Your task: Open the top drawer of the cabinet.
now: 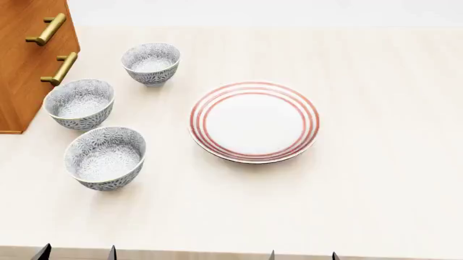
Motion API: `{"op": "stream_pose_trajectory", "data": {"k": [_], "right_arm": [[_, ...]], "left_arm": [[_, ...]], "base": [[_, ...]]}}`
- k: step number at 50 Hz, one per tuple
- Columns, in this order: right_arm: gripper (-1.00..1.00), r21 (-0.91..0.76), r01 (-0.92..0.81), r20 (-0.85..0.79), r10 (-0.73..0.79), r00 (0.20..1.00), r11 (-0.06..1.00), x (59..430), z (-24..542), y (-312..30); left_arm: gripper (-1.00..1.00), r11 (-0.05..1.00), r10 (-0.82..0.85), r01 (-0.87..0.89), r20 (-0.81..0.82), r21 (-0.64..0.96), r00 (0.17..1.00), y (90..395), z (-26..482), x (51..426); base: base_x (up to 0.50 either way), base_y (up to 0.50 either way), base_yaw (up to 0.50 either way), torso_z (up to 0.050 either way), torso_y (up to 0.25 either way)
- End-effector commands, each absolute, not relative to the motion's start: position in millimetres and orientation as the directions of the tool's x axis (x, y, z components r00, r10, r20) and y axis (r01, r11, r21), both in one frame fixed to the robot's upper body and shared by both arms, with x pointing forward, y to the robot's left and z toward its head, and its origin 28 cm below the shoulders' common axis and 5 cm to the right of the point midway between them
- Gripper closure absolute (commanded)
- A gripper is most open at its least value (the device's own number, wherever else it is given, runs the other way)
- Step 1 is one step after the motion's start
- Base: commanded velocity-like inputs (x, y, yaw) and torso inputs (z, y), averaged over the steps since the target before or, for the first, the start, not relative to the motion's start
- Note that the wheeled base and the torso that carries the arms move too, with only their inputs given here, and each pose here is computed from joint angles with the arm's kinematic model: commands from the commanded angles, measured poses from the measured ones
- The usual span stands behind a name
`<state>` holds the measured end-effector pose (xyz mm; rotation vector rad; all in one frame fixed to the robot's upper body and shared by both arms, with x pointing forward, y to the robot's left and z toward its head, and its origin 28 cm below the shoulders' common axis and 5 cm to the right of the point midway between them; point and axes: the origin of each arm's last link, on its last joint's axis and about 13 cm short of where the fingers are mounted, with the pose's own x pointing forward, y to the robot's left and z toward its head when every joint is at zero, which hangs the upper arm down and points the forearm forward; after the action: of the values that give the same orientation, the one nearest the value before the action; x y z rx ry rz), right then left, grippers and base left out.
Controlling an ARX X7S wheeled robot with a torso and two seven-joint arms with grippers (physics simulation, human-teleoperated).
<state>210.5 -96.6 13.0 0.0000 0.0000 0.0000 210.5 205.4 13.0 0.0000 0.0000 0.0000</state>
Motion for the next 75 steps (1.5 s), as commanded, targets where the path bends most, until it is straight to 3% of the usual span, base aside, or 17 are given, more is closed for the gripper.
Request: {"op": "stream_pose_trajectory", "data": {"k": [1, 18, 20, 31, 50, 75], "right_arm": [[-1.0, -0.002, 0.0, -0.006, 0.0, 1.0, 1.0, 210, 13, -96], [-1.0, -0.005, 0.005, 0.008, -0.005, 1.0, 1.0, 208, 16, -96], [-1.0, -0.023, 0.001, 0.021, 0.0, 1.0, 1.0, 215, -4, -99], [-1.0, -0.015, -0.008, 0.048, 0.009, 0.999, 1.0, 201, 30, -87], [-1.0, -0.043, -0.024, 0.315, 0.036, 0.948, 0.999, 186, 132, -86], [-1.0, 0.0, -0.044, 0.406, 0.04, 0.913, 0.999, 177, 155, -87]], "left_arm": [[-1.0, 1.0, -0.004, 0.004, -0.003, -0.004, 1.0, 205, 13, 209], [-1.0, 1.0, -0.019, 0.019, -0.022, -0.02, 1.0, 206, 17, 204], [-1.0, 1.0, -0.017, 0.017, -0.021, -0.019, 1.0, 206, 17, 205], [-1.0, 0.999, -0.011, 0.011, 0.001, -0.051, 1.0, 206, 24, 206], [-1.0, 0.999, 0.01, 0.001, 0.285, -0.038, 0.958, 212, 124, 187], [-1.0, 1.0, 0.002, 0.008, 0.344, -0.029, 0.939, 211, 137, 176]], "base": [[0.0, 0.0, 0.0, 0.0, 0.0], [0.0, 0.0, 0.0, 0.0, 0.0], [0.0, 0.0, 0.0, 0.0, 0.0], [0.0, 0.0, 0.0, 0.0, 0.0], [0.0, 0.0, 0.0, 0.0, 0.0], [0.08, 0.0, 0.0, 0.0, 0.0]]}}
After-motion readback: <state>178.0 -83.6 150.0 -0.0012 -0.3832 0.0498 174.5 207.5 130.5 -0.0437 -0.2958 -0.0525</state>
